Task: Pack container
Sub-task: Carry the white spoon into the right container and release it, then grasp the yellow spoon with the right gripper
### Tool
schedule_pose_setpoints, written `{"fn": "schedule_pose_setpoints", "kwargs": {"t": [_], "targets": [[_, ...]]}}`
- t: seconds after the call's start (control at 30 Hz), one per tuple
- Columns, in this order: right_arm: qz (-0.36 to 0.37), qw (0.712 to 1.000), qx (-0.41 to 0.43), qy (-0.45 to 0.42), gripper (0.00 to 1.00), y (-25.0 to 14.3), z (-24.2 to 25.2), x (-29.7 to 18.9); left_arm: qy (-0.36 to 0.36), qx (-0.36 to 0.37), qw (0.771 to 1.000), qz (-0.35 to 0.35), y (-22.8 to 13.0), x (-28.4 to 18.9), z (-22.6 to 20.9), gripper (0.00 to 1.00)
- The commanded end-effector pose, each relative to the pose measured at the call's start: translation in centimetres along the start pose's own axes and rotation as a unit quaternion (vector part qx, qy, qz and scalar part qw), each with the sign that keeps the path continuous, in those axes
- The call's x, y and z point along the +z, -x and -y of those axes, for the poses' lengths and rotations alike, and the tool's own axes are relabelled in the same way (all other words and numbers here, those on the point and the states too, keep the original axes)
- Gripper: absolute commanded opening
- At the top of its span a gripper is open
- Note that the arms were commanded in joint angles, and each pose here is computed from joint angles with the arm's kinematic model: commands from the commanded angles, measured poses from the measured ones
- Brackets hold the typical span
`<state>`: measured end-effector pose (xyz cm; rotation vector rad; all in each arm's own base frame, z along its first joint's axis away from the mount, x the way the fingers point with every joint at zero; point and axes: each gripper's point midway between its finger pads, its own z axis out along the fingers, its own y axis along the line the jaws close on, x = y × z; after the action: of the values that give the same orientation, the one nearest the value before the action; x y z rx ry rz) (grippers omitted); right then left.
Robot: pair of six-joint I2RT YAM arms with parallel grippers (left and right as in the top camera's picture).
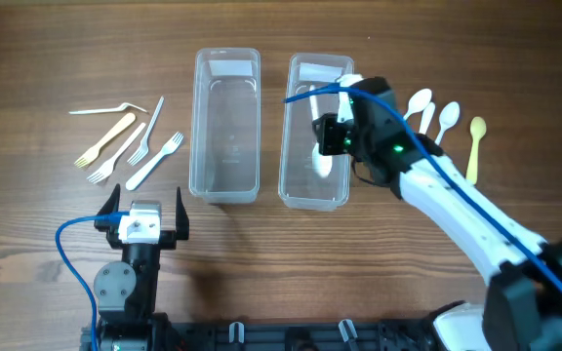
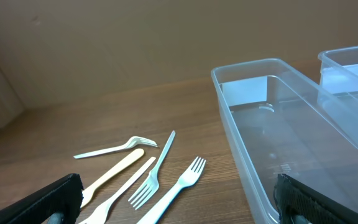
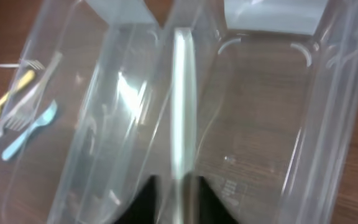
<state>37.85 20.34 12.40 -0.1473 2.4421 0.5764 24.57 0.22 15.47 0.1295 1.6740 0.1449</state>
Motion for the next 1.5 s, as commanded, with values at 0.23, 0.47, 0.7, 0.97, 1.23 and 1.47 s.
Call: {"fn": "schedule_pose_setpoints", "kwargs": {"t": [0.23,0.47,0.7,0.97,1.23,1.47], "targets": [[0.07,0.997,-0.006,-0.038,0.53,3.7,1.1,-3.1,0.003,-0.004,1.0,0.0,-0.2,0.0,0.0,1.0],[0.102,0.934,0.089,-0.33,0.54,3.5,19.4,-18.1,0.003,-0.004,1.0,0.0,-0.2,0.0,-0.1,1.0],[0.081,0.904,0.116,-0.403,0.57,2.6,28.9,-19.3,0.003,-0.004,1.0,0.0,-0.2,0.0,-0.1,1.0],[0.033,0.912,0.096,-0.396,0.59,1.3,33.8,-13.2,0.003,-0.004,1.0,0.0,-0.2,0.0,-0.1,1.0],[-0.014,0.927,0.107,-0.359,0.58,-1.5,35.1,-8.3,0.003,-0.004,1.0,0.0,-0.2,0.0,0.0,1.0],[-0.06,0.928,0.129,-0.345,0.58,-4.7,36.0,-5.5,0.003,-0.004,1.0,0.0,-0.2,0.0,-0.1,1.0]]}}
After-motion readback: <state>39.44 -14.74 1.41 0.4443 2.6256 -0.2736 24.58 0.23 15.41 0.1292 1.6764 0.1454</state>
